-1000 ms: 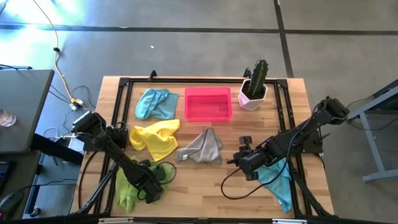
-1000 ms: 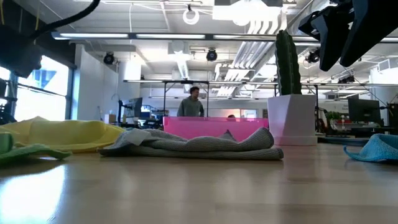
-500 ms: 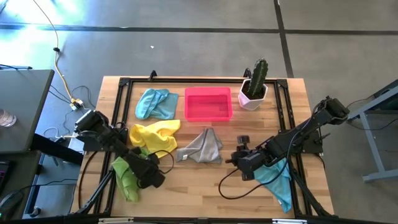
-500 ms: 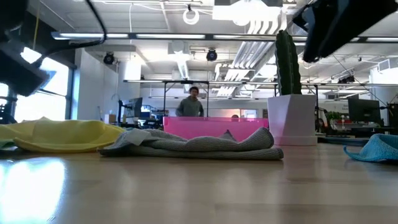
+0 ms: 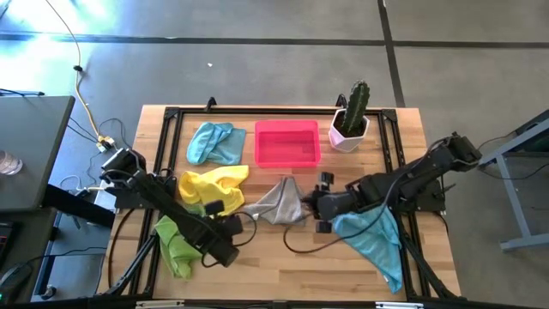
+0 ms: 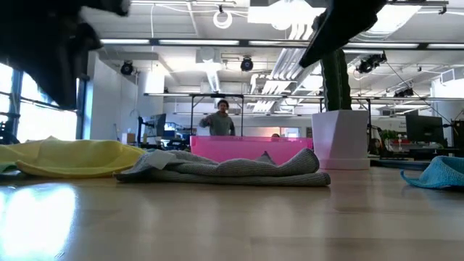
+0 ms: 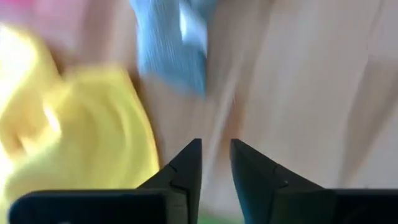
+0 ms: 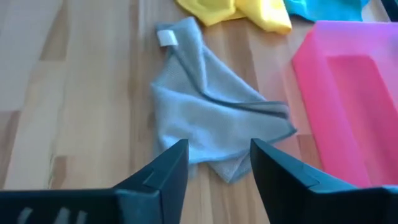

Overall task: Fold microfiber towels
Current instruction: Fold the gray microfiber cloth

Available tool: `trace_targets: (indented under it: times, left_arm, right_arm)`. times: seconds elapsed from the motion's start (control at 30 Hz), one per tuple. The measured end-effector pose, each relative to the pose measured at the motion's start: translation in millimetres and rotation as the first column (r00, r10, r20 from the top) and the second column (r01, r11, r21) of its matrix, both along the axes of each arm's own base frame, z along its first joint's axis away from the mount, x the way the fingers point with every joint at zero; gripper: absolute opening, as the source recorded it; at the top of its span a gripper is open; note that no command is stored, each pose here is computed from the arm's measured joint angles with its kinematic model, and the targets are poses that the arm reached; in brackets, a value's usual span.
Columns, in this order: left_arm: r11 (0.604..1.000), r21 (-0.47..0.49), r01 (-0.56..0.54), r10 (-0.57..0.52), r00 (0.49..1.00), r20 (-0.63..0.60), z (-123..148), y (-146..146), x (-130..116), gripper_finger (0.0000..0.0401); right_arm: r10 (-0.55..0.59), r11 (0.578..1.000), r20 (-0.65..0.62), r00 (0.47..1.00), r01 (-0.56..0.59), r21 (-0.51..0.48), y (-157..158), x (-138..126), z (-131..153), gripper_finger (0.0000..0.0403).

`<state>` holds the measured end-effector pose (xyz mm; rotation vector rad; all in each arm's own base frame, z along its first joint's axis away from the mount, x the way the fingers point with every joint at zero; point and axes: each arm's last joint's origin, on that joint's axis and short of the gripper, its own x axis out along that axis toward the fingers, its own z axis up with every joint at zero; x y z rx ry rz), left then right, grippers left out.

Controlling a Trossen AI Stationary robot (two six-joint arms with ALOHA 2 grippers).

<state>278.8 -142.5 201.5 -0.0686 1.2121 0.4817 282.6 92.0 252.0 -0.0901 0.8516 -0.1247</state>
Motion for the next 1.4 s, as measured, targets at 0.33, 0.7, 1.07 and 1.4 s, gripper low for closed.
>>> trace_targets:
  times: [0.33, 0.7, 1.07, 1.4]
  left_arm:
    - [0.988, 0.117, 0.103, -0.119, 0.983, 0.142, -5, 24, 40, 0.0149]
    - [0.966, 0.201, 0.161, -0.161, 0.987, -0.012, -48, 23, 37, 0.0153]
    - [0.964, 0.228, 0.14, -0.13, 0.99, -0.059, -82, 21, 33, 0.0152]
    - [0.963, 0.249, 0.103, -0.095, 0.995, -0.041, -87, 20, 33, 0.0109]
  right_arm:
    - [0.068, 0.998, -0.109, 0.992, -0.069, -0.01, -17, 29, -37, 0.0215]
    - [0.115, 0.991, -0.082, 0.99, -0.12, -0.06, -21, 35, -36, 0.0216]
    - [0.127, 0.989, -0.071, 0.989, -0.132, -0.068, -21, 36, -35, 0.0216]
    - [0.125, 0.989, -0.07, 0.99, -0.13, -0.066, -21, 36, -35, 0.0216]
